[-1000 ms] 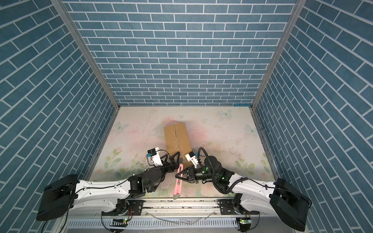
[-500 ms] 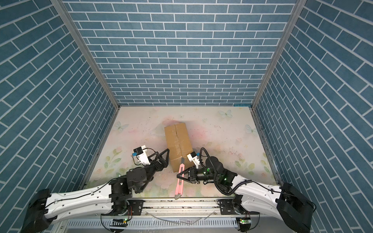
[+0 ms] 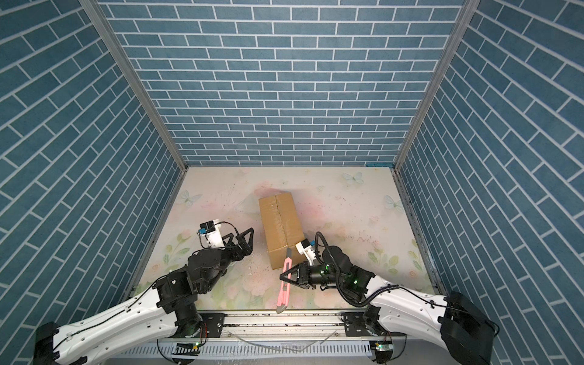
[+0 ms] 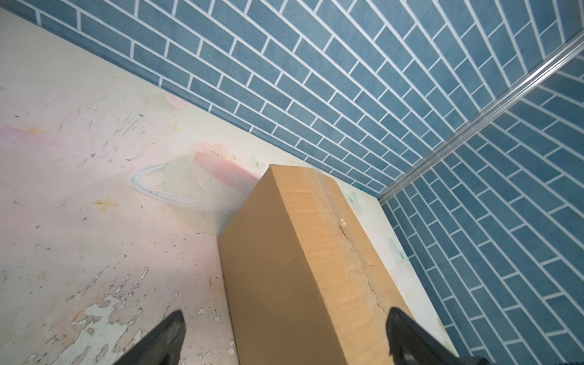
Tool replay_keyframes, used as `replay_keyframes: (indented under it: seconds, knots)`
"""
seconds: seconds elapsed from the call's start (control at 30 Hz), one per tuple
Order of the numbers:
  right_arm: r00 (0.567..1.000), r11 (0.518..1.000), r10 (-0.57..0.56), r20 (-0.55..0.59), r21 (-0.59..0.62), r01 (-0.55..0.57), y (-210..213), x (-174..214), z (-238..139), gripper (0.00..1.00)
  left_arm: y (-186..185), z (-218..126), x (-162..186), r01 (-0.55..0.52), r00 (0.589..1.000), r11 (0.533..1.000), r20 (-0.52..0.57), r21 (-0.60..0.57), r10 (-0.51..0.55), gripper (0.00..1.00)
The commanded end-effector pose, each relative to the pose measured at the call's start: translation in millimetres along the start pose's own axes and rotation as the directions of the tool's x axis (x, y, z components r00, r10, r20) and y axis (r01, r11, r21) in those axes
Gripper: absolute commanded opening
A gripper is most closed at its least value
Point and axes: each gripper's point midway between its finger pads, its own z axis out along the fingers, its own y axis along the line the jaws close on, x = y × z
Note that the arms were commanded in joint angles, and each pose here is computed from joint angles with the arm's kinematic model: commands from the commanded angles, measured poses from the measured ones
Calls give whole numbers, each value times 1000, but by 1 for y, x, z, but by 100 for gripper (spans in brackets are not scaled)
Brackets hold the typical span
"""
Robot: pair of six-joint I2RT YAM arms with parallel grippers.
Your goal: Unpack the express box
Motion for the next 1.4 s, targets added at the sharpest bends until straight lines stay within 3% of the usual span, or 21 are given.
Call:
replay_keyframes:
  seconds: [0.0,0.43,1.37]
  knots:
    - [999,999,-44,20,-11,45,18,-3,-5,0,-10,7,4,-56,997,998,-55,30,58,100]
    - [997,996,-74,32,-51,75,26,-11,3,0,-23,33,13,-17,999,997,-31,72,19,100]
    - [996,994,-81,39,-66,83,31,-12,2,0,-20,40,24,2,999,998,-45,70,1,100]
